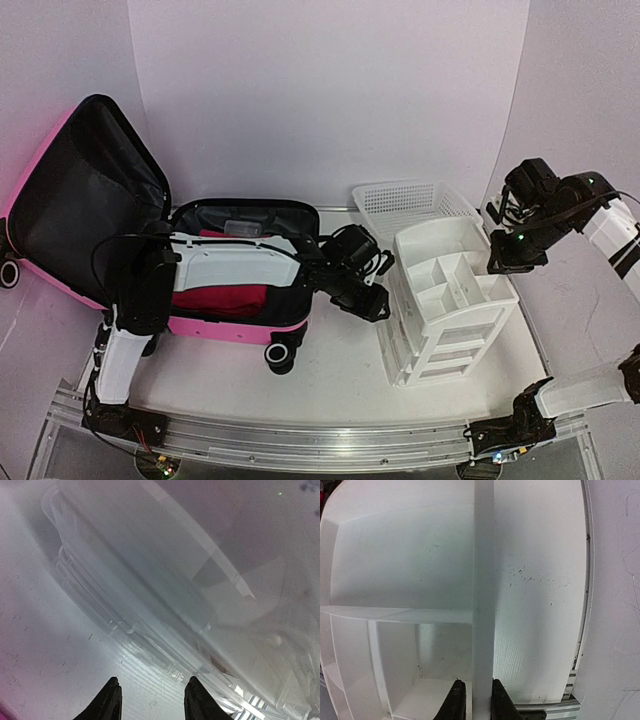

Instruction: Open, take out, and arrange the luggage

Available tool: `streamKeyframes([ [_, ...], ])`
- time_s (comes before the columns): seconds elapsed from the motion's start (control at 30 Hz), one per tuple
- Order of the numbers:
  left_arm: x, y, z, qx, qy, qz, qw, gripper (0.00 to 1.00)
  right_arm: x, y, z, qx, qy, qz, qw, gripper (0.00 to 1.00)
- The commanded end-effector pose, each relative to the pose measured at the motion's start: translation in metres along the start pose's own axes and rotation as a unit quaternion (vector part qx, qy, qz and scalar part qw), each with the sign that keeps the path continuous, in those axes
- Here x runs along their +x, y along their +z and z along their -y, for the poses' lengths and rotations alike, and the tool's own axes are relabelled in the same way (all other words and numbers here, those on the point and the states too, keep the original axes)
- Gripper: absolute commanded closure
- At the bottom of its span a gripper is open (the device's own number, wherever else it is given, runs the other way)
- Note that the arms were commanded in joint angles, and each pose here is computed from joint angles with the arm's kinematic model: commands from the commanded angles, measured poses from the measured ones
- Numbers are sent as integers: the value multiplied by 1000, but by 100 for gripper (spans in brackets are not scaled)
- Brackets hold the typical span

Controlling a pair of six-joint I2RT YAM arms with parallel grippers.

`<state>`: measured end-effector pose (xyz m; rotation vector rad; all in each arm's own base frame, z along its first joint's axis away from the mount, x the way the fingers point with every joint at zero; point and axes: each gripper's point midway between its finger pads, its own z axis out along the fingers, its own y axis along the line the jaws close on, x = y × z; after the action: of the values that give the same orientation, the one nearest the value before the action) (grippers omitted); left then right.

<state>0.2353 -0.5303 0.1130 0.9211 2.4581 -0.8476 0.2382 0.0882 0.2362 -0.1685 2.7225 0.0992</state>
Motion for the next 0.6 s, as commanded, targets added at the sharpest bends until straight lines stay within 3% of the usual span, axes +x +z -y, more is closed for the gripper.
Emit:
streamKeyframes([
  [0.0,-16,14,29,65,-5,7,998,56,18,1,-12,-36,0,-32,999,83],
  [0.2,-27,14,36,77,1,18,997,50,18,0,-10,-32,1,-28,999,84],
  [0.4,-18,-6,8,12,-19,31,999,33,17,-2,-9,-29,-1,-25,999,84],
  [0.57,-9,2,-3,-8,-48,21,999,31,18,-1,-9,-29,-4,-27,999,84],
])
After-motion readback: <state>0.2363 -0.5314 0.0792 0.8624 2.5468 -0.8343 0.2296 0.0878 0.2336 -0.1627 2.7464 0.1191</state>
